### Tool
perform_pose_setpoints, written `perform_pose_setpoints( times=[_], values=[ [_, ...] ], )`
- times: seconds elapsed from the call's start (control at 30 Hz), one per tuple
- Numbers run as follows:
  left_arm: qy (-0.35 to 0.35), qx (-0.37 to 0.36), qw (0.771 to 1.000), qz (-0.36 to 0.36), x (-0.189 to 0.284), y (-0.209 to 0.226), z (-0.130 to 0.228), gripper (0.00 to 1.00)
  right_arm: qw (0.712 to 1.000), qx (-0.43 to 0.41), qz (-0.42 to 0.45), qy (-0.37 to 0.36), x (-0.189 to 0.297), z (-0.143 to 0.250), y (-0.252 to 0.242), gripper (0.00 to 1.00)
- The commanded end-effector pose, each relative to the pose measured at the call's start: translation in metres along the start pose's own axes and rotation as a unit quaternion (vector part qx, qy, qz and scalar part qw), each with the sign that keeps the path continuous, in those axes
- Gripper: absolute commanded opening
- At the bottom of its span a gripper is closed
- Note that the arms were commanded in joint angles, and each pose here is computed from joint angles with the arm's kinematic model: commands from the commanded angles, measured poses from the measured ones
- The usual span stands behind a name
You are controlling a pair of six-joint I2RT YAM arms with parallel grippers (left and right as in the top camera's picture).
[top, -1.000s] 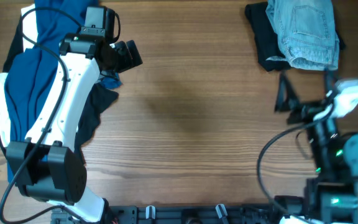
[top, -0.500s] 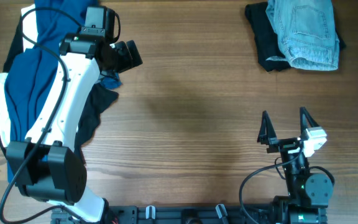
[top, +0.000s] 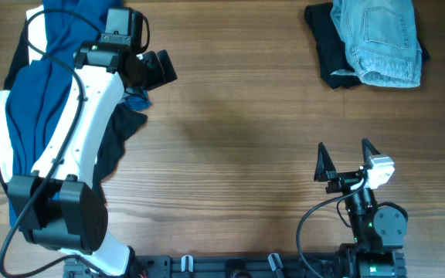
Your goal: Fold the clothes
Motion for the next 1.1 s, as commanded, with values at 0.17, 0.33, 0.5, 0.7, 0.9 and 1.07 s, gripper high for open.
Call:
perform_pose_setpoints(
  times=[0.17, 0.33, 0.5, 0.7, 0.9, 1.07],
  values=[
    [0.0, -0.01, 1.0, -0.001, -0.001, -0.001, -0.002, 1.0, 1.0, -0.001, 0.002, -0.009, 0.001, -0.002, 0.0, 1.0],
    [0.0, -0.01, 1.0, -0.001, -0.001, -0.001, -0.002, 1.0, 1.0, -0.001, 0.002, -0.009, 0.001, -0.002, 0.0, 1.0],
    [0.0, -0.01, 1.0, -0.001, -0.001, -0.001, -0.002, 1.0, 1.0, -0.001, 0.002, -0.009, 0.001, -0.002, 0.0, 1.0],
    [-0.015, -0.015, 1.0, -0.001, 0.01, -0.001, -0.002, 1.0, 1.0, -0.001, 0.002, -0.009, 0.001, -0.002, 0.0, 1.0],
    [-0.074, -0.022, 0.997, -0.002, 0.057, 0.003, 0.0, 1.0, 1.0, -0.001, 0.002, -0.009, 0.001, -0.002, 0.0, 1.0],
    [-0.13, -0.021, 0.991, -0.013, 0.12, 0.015, 0.023, 1.0, 1.0, -0.001, 0.002, -0.009, 0.001, -0.002, 0.0, 1.0]
  ],
)
Point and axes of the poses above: each gripper's point midway between its finger pads, its own x axis back along the fingers, its own y axis along the line the jaws close on, z = x × y, the point moved 9 cm from there along x, back along the fingers, and after that the axes turned 10 degrees about -x, right-handed, at the moved point
